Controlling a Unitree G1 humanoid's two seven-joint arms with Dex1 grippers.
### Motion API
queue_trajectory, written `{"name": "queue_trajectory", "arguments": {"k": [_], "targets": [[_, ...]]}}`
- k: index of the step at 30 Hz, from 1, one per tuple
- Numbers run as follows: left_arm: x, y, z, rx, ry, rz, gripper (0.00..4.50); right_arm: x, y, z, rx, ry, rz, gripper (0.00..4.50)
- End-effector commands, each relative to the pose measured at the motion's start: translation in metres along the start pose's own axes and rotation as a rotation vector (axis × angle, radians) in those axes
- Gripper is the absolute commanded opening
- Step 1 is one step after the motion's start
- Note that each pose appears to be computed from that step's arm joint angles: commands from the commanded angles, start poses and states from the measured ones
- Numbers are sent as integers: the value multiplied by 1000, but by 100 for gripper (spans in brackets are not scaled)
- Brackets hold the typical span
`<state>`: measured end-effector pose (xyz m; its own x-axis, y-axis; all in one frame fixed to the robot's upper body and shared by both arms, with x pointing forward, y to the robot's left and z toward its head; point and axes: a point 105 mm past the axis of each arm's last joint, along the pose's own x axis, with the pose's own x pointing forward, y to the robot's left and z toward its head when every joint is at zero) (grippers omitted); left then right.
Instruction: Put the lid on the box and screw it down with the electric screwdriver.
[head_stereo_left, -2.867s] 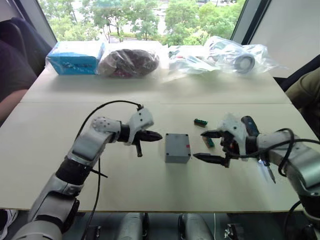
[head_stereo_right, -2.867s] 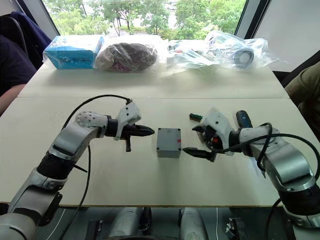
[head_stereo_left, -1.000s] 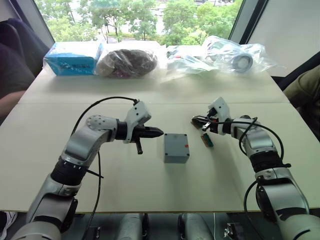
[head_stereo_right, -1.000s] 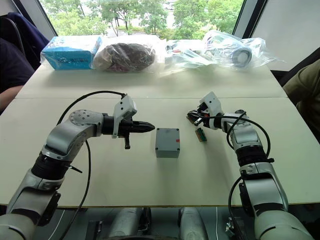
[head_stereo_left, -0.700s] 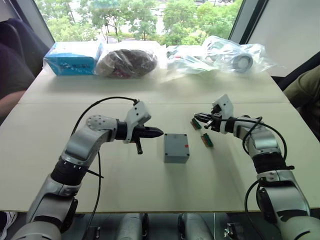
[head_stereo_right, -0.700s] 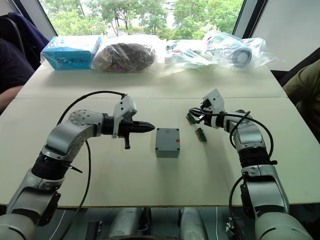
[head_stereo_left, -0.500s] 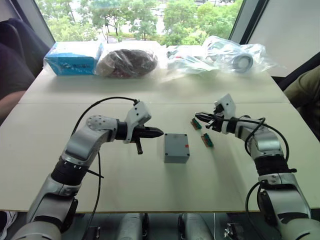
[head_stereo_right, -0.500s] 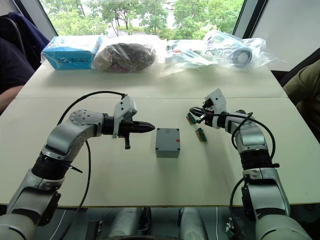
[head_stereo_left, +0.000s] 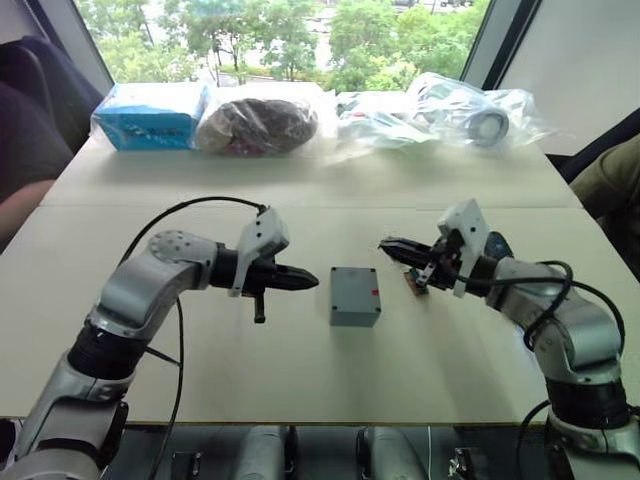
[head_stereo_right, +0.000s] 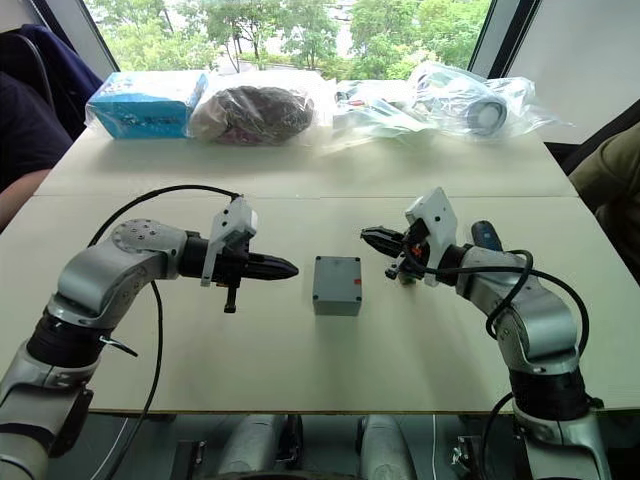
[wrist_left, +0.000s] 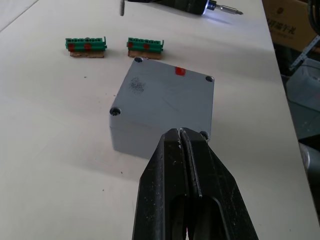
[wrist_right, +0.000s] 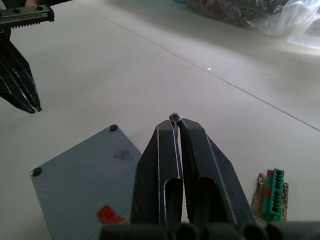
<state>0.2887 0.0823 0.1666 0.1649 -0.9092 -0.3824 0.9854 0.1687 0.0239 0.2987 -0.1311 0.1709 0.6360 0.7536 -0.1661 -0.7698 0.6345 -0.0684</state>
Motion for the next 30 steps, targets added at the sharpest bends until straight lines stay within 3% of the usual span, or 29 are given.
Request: {"name": "queue_trajectory", "arguments": {"k": [1, 30], "targets": [[1, 0, 10, 47, -17, -8, 0, -1, 10, 5, -19, -17, -1, 4], [5, 4, 8, 56, -17, 25, 0, 9, -1, -24, -73, 77, -39, 4]]}}
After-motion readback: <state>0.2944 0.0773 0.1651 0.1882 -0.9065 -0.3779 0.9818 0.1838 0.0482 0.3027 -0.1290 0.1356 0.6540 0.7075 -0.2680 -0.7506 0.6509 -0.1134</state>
